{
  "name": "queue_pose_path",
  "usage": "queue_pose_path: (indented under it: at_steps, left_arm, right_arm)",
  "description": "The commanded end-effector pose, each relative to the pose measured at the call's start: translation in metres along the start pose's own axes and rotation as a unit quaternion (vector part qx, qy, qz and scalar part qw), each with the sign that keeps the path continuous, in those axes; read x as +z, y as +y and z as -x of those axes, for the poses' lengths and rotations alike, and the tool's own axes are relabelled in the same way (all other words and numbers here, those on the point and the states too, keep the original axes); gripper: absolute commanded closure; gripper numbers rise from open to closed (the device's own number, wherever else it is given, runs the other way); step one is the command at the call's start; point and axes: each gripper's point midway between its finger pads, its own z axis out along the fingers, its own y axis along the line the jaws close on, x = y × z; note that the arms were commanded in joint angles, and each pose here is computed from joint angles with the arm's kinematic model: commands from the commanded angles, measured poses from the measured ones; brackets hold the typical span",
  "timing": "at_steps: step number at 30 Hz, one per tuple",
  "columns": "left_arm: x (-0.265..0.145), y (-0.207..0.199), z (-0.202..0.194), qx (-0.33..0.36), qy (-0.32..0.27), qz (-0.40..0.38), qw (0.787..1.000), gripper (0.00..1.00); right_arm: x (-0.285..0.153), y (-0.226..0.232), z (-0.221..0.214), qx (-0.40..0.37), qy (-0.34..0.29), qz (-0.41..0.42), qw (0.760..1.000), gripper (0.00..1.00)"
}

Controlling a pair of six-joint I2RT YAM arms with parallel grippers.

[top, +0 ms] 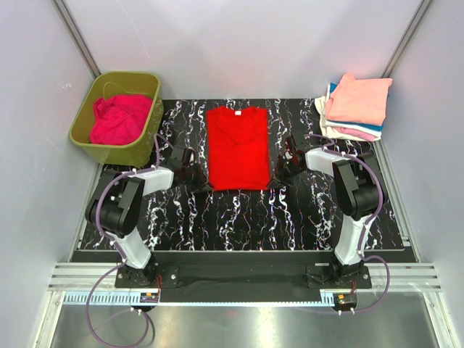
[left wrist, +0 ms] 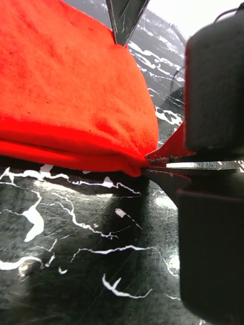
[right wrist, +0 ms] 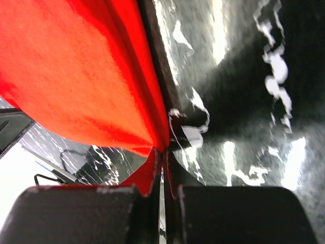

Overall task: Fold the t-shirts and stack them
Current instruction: Fold the tshirt

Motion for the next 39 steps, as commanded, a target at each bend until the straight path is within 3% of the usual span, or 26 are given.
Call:
queue_pose_path:
  at_steps: [1,6,16,20,26,39]
  left_arm:
    - [-0.019,-0.024,0.008,0.037,-0.041,-0.001,0.998,1.0]
    - [-0.043,-0.031,-0.027,0.057,-0.036,0.003,0.998,1.0]
    - [-0.11,-0.03,-0.11,0.072,-0.025,-0.006,0.997,1.0]
    - [-0.14,-0.033,-0.119,0.072,-0.04,-0.007,0.997,1.0]
    - [-0.173,-0.048,-0.105,0.096,-0.069,-0.001,0.993,1.0]
    - [-0.181,-0.094,-0.059,0.149,-0.097,0.027,0.984,1.0]
  right_arm:
    - [-0.019,0.01,0.004,-0.028,-0.035,0.011,0.999,1.0]
    - [-0.054,0.017,-0.016,-0.041,-0.051,0.028,0.997,1.0]
    - [-0.113,0.005,-0.103,-0.014,-0.044,0.049,0.998,1.0]
    - [-0.135,0.015,-0.135,-0.011,-0.03,0.057,0.998,1.0]
    - [-0.167,0.027,-0.129,-0.009,-0.081,0.058,0.995,1.0]
    - [-0.185,0.057,-0.057,-0.064,-0.152,0.007,0.986,1.0]
